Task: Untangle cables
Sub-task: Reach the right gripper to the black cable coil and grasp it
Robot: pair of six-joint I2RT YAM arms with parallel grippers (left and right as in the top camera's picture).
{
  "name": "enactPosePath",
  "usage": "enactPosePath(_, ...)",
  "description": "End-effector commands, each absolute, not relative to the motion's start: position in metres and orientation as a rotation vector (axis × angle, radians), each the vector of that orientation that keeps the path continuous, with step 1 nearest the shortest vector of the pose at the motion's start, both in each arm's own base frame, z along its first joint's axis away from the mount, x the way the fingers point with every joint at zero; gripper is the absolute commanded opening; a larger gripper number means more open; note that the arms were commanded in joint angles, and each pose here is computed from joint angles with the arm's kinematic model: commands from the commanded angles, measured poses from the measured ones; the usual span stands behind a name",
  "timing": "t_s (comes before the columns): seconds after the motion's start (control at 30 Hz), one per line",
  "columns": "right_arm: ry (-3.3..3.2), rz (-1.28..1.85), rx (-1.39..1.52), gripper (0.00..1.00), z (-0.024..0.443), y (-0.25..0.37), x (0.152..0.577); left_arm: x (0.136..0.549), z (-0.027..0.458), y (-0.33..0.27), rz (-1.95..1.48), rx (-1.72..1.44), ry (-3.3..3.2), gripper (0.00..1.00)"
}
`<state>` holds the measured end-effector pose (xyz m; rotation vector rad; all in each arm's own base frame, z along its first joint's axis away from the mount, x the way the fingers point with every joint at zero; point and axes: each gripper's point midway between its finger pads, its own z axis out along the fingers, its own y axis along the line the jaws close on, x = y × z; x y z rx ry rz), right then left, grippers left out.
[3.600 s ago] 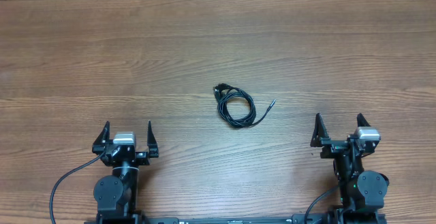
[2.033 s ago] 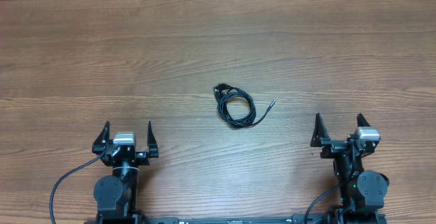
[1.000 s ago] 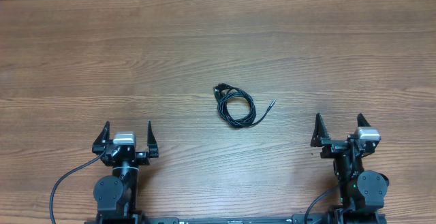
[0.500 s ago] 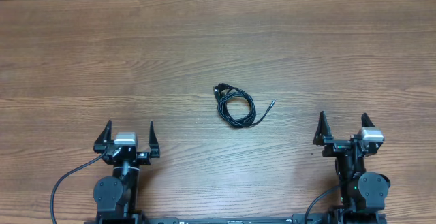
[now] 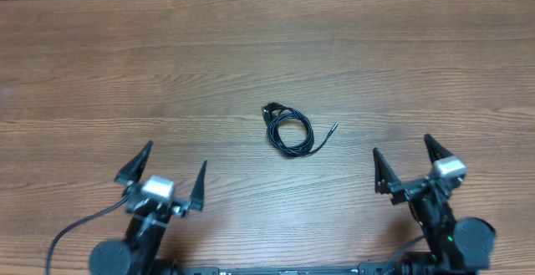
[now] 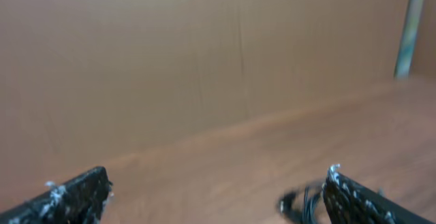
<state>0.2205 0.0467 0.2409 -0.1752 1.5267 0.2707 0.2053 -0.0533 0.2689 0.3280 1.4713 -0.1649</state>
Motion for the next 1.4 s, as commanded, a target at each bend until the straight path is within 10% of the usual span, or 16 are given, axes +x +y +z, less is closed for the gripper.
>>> enactPosePath(0.0,1.495,0.275,-0.201,1.0,0.284,0.05,0.204,0.18,0.318,-0.046,-0.213,0.208,1.424,1.0)
enactPosePath(0.73,1.884,0.519,-0.216,1.0,0.389,0.078,0.148,0.158,0.424,-0.099,-0.731,0.234,1.629,1.0)
enactPosePath(1.37,1.944,0.641,-0.261,1.0,0.377,0.093,0.132,0.156,0.374,-0.103,-0.81,0.173,1.835,1.0)
